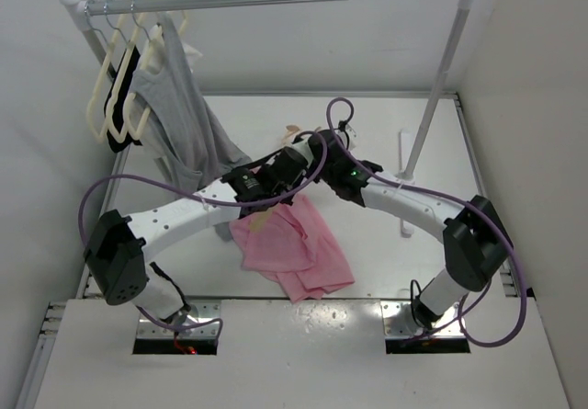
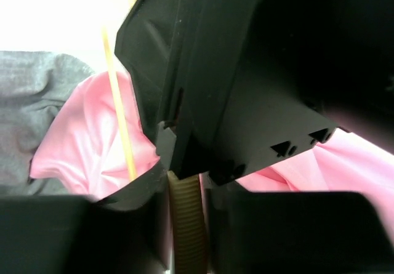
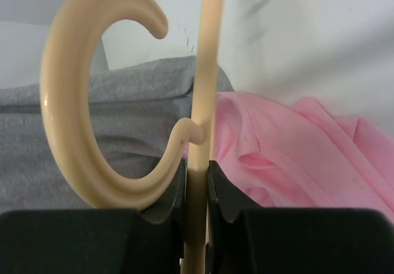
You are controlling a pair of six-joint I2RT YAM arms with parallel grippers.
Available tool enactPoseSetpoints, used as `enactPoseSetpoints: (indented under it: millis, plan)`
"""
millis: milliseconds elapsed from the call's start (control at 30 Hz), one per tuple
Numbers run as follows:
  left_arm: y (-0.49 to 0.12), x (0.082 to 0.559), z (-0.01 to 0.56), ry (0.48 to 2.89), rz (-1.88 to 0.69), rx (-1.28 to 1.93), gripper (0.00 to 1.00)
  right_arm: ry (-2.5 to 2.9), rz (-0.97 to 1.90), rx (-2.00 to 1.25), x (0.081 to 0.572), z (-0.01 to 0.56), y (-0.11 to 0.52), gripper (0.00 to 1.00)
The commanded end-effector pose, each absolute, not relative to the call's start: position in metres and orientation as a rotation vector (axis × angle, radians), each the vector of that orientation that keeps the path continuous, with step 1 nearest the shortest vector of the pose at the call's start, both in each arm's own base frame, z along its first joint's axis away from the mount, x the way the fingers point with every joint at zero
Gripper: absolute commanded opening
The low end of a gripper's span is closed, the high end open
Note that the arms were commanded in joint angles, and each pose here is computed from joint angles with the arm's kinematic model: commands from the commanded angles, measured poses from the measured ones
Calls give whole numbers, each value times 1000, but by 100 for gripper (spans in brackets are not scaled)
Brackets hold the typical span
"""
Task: Place the t-shirt on the hanger
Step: Place tshirt on hanger
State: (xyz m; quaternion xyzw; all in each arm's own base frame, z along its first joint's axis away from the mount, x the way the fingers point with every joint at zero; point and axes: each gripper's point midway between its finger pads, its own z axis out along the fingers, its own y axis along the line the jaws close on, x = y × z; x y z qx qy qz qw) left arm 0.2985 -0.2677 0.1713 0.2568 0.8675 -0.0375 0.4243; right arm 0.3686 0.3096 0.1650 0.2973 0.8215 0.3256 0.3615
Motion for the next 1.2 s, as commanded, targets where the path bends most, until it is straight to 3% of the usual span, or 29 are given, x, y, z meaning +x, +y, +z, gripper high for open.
enactPoseSetpoints:
  millis: [0,67,100,233,267,433,567,667,767,867,1033,1167]
  plan:
    - [-309,264,182,2006,-166,1055,36,2200,785,717,358,139,304,0]
    - [-312,261,182,2006,-185,1066,52,2187,788,725,359,138,299,0]
    - [-313,260,181,2006,-195,1072,67,2197,777,727,355,133,296,0]
    - [-320,255,187,1998,-251,1094,98,2215,743,713,349,117,285,0]
    - [-321,254,197,1991,-267,1095,100,2208,748,702,348,116,283,0]
    - [-326,249,240,1941,-343,1070,100,2201,731,601,344,114,267,0]
    - [-308,254,288,1854,-418,1010,100,2241,679,311,335,119,254,0]
    - [-285,262,317,1797,-465,931,91,2284,659,166,319,124,239,0]
    - [-262,274,313,1826,-469,864,64,2323,613,23,299,120,220,0]
    - [-262,270,308,1836,-520,875,63,2346,620,7,287,110,213,0]
    - [-256,284,274,1930,-468,852,70,2338,693,-62,281,109,218,0]
    - [-237,313,220,2061,-273,898,58,2311,708,-186,270,124,217,0]
